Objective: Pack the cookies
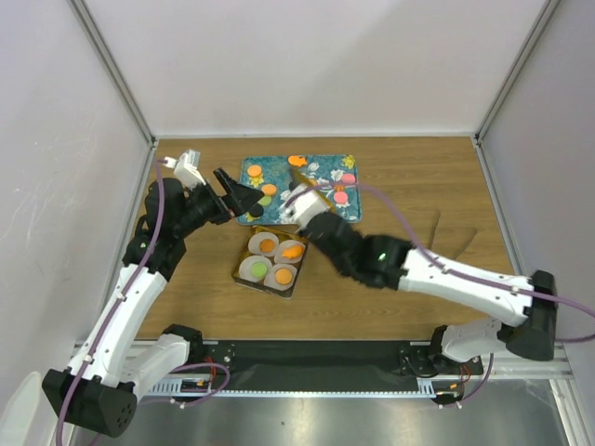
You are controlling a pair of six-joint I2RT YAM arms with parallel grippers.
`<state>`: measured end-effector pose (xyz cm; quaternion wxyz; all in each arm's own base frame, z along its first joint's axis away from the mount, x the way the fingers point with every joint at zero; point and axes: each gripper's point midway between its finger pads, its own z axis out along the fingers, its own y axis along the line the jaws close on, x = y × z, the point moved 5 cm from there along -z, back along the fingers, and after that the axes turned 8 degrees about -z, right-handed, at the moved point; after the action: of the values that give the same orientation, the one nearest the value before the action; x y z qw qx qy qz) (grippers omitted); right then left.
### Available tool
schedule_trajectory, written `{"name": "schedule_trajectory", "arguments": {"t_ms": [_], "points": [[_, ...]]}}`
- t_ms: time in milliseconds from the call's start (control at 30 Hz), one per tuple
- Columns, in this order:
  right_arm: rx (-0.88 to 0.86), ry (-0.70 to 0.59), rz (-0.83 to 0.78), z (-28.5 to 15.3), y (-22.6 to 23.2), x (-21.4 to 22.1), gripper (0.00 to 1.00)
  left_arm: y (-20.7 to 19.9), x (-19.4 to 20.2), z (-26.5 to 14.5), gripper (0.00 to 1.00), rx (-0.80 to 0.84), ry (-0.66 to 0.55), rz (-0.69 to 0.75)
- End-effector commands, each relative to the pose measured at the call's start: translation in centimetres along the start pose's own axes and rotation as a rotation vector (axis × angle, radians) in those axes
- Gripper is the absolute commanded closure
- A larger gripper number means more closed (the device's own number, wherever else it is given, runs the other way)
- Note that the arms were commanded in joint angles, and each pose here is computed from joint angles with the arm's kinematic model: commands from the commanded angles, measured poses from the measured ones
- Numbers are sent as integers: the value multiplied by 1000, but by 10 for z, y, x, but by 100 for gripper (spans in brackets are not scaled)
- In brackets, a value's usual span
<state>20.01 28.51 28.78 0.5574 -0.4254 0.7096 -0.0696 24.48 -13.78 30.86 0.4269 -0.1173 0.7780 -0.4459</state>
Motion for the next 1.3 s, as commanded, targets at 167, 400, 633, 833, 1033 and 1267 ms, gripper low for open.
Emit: {"name": "schedule_trajectory", "arguments": {"t_ms": [167,400,633,833,1033,1267], "points": [[-452,-12,742,-5,-49,24,98,98,-4,-13,3,-540,-279,-107],[-695,-123,1000,-5,-57,29,97,156,35,4,15,-639,-250,-267],[-720,-152,1090,-8,-62,44,95,203,72,4,24,-694,-248,-356],[-733,-140,1105,-6,-59,51,96,219,93,6,39,-699,-195,-385],[-724,-142,1124,-4,-60,56,95,213,113,4,58,-620,-150,-401],[-727,-135,1146,0,-61,61,95,188,140,4,65,-534,-80,-374]]}}
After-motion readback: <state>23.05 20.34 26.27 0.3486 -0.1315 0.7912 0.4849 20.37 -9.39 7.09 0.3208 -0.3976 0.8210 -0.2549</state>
